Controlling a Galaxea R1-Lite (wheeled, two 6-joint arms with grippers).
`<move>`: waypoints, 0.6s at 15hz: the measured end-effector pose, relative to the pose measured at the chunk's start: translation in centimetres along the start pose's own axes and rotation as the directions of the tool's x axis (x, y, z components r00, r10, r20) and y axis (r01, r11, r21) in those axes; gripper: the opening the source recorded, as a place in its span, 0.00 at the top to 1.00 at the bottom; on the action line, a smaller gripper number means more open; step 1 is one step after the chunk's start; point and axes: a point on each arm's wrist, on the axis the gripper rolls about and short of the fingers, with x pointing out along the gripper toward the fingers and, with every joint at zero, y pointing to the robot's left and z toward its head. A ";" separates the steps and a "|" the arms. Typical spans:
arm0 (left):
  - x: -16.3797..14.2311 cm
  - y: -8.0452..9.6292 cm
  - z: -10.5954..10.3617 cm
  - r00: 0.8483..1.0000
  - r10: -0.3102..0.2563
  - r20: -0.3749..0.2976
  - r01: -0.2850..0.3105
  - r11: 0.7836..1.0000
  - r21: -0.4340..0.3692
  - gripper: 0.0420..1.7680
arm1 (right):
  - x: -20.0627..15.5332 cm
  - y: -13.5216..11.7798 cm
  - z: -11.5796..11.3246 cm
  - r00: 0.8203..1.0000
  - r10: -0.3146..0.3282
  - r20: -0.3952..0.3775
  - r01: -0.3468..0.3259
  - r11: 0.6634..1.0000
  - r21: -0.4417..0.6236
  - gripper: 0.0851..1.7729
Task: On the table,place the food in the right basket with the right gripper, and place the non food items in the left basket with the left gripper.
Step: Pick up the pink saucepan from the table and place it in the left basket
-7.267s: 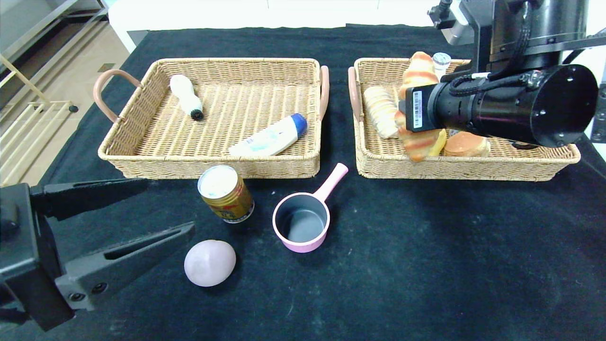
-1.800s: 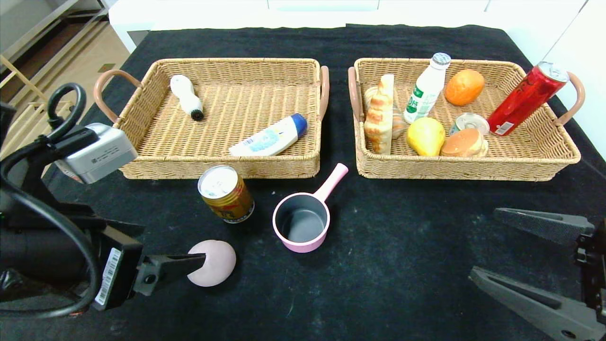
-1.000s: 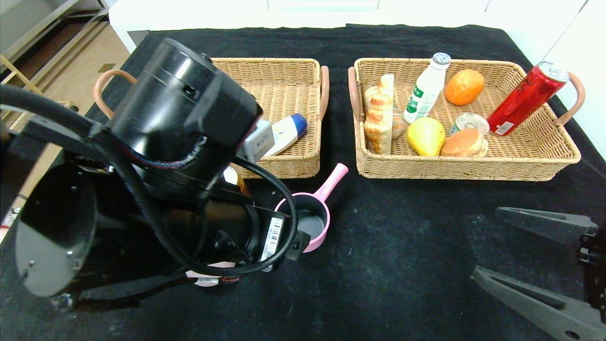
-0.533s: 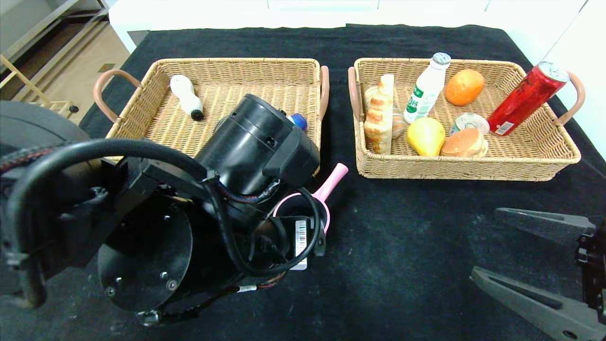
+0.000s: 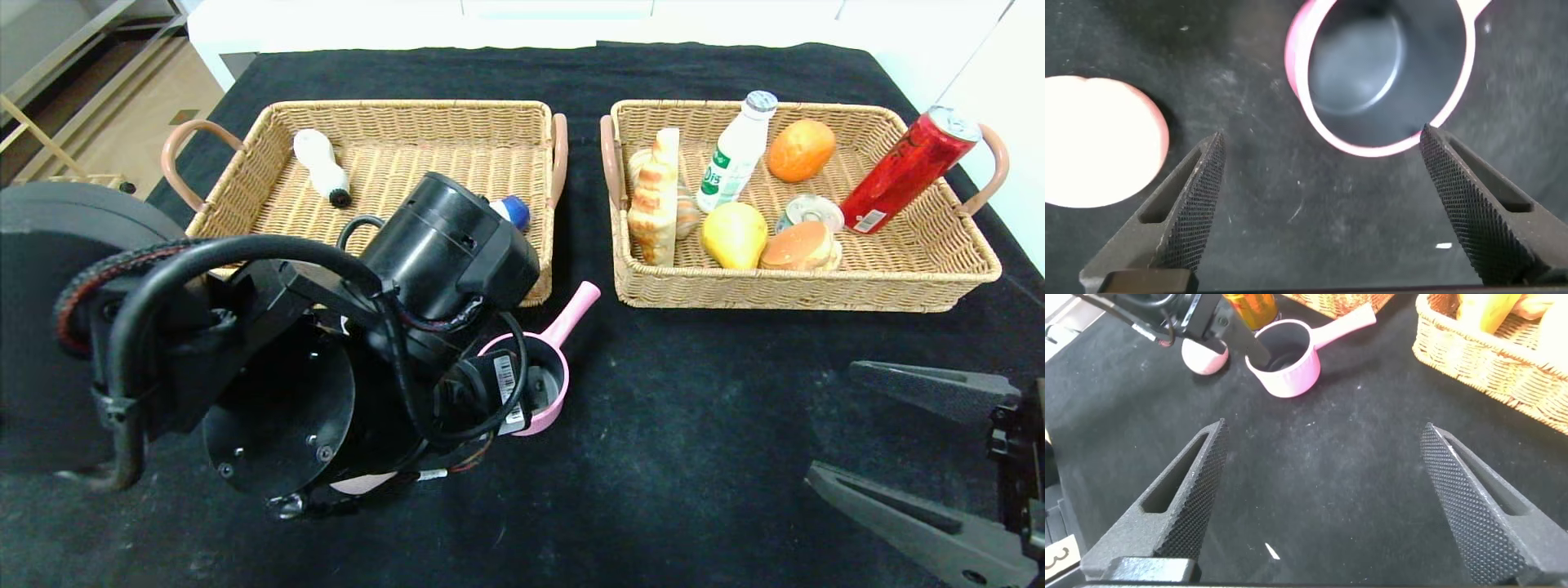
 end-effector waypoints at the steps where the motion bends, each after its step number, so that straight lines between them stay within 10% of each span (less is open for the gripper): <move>1: 0.1 0.0 0.1 1.000 0.000 0.002 0.000 1.000 -0.006 0.03 | 0.0 0.0 -0.1 1.000 0.000 -0.003 0.000 1.000 0.001 0.04; 9: 1.8 -1.0 0.4 0.999 0.038 0.022 -0.037 0.999 -0.032 0.03 | 0.2 0.0 -0.2 1.000 0.000 -0.009 0.000 1.000 0.002 0.04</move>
